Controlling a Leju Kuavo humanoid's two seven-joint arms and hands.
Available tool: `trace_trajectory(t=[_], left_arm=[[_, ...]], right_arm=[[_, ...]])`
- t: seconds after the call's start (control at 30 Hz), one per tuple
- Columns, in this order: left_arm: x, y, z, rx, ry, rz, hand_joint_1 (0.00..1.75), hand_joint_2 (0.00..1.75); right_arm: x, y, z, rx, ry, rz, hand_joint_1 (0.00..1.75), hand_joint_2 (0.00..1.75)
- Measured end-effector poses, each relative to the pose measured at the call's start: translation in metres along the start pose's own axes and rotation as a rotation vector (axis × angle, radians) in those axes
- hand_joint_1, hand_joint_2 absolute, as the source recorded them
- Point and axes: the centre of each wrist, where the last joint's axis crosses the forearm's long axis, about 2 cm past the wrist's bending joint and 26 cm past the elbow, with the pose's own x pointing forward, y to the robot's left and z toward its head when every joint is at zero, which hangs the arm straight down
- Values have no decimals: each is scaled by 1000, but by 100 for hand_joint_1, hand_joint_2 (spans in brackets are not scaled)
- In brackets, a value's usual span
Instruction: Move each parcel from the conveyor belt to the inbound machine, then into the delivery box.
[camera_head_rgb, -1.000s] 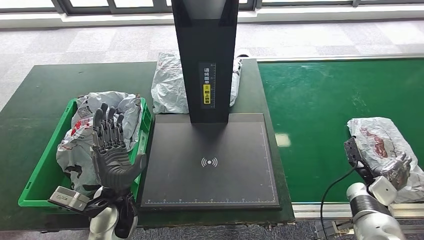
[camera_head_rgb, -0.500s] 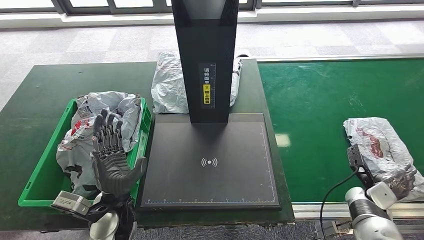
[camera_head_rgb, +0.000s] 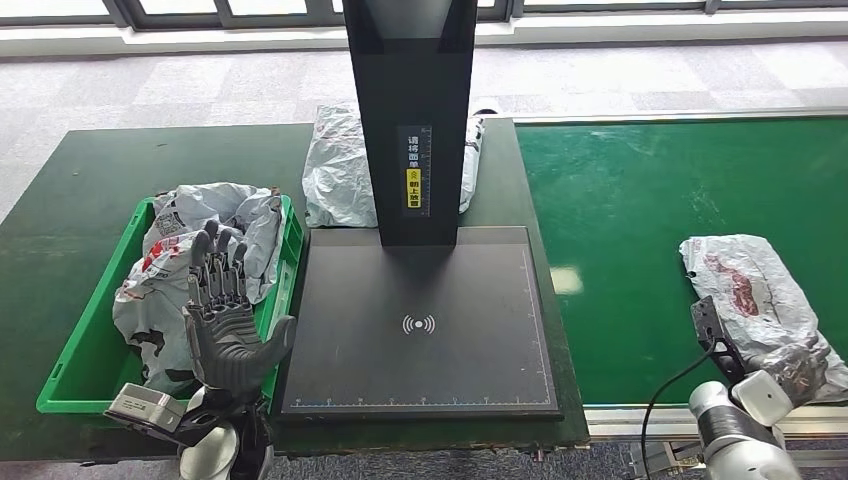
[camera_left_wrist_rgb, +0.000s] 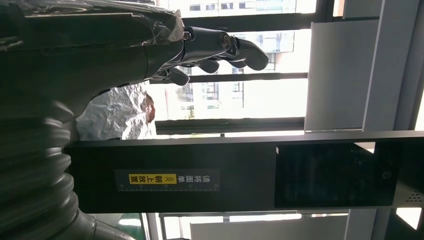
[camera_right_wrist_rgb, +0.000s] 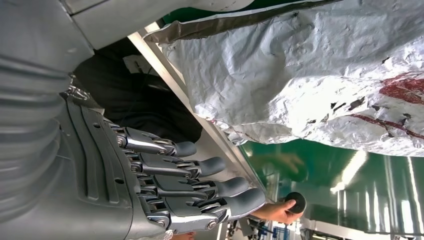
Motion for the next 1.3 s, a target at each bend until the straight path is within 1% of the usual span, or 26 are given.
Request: trace_trajectory(t=[0.1, 0.37, 0.67, 0.87, 1.2, 1.23, 1.3], left_arm=[[0, 0, 0, 0, 0, 0, 0, 175], [-3, 0, 2, -3, 13, 3, 0, 175], [-5, -1, 4, -11, 26, 9, 0, 175], [-6, -1, 4, -11, 28, 8, 0, 175], [-6, -1, 5, -10, 29, 8, 0, 175], [-6, -1, 5, -10, 29, 8, 0, 175], [-6, -1, 5, -9, 29, 8, 0, 175]], right_arm=[[0, 1, 0, 13, -3, 5, 0, 175], [-6, 7, 2, 102, -45, 29, 0, 175], [-9, 7, 1, 116, -31, 53, 0, 175], [-10, 10, 2, 203, -36, 82, 0, 175], [-10, 12, 3, 228, -45, 90, 0, 175], [-10, 12, 3, 232, -44, 91, 33, 175], [-10, 12, 3, 244, -39, 97, 120, 175]])
